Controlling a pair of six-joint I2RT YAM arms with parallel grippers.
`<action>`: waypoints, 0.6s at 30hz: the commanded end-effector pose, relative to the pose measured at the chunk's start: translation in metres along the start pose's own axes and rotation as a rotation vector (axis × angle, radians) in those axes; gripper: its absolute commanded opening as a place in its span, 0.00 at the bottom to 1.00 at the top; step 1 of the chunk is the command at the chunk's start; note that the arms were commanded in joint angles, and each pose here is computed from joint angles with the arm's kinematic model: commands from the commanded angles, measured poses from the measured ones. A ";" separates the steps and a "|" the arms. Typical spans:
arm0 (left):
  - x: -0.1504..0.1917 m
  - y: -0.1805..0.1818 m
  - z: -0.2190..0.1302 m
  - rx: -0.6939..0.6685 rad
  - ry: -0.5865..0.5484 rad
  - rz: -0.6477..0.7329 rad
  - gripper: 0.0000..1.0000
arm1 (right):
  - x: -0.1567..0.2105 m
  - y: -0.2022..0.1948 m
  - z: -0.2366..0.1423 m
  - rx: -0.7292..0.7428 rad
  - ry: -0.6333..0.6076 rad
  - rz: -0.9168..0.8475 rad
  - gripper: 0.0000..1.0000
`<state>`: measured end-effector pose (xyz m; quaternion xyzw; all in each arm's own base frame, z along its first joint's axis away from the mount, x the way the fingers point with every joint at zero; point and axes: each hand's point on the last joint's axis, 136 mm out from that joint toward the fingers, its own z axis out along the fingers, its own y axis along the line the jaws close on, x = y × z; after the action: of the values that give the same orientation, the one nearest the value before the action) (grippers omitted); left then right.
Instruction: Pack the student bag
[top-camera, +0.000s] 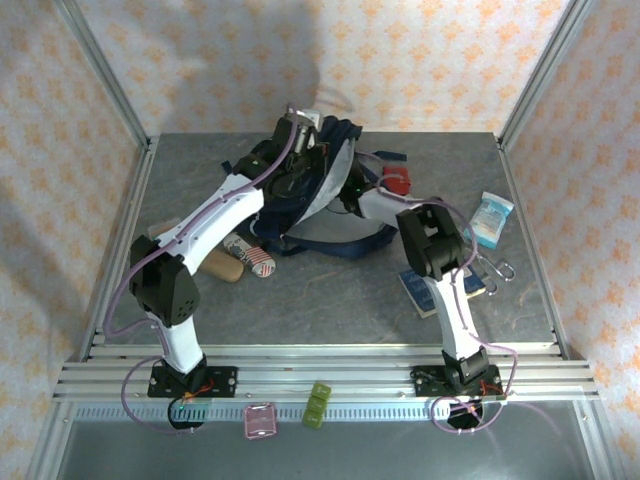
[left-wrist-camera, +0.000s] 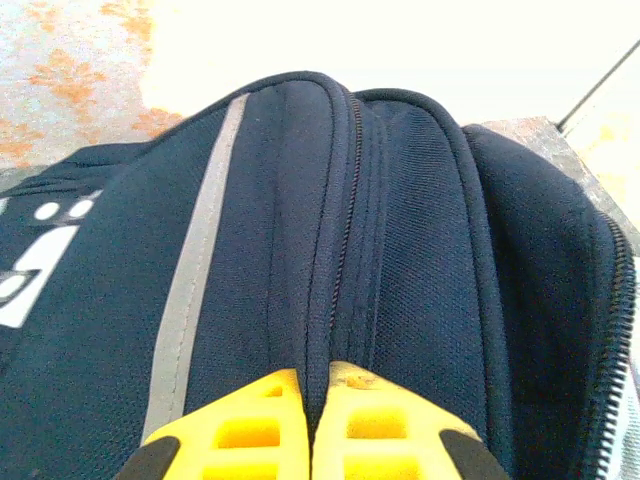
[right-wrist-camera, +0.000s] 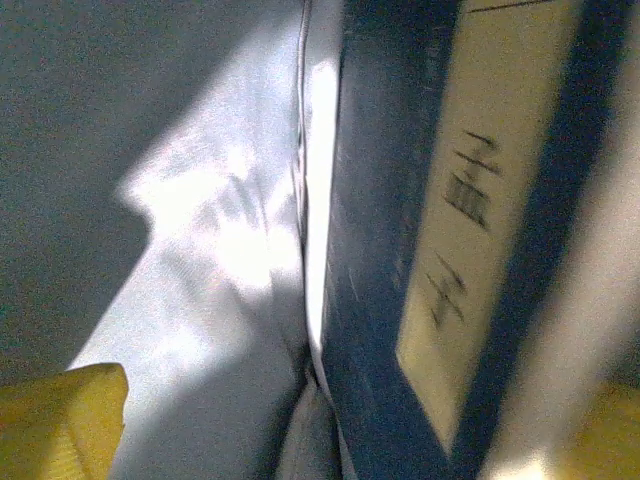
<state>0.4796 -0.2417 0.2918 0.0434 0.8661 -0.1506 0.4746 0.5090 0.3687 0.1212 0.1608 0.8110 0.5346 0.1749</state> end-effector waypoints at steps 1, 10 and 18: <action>-0.049 0.017 -0.025 -0.033 -0.174 -0.054 0.00 | -0.015 -0.018 -0.044 0.097 -0.046 -0.020 1.00; -0.028 0.049 -0.007 -0.148 -0.151 -0.049 0.00 | -0.008 -0.024 -0.129 0.185 -0.114 -0.125 1.00; 0.015 0.058 0.031 -0.182 -0.077 -0.051 0.08 | -0.020 -0.030 -0.244 0.482 -0.379 -0.203 1.00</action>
<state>0.4929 -0.2163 0.2634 0.0065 0.8643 -0.1225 0.4878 0.4264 0.2226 0.1887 0.1588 0.8577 0.3955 0.2876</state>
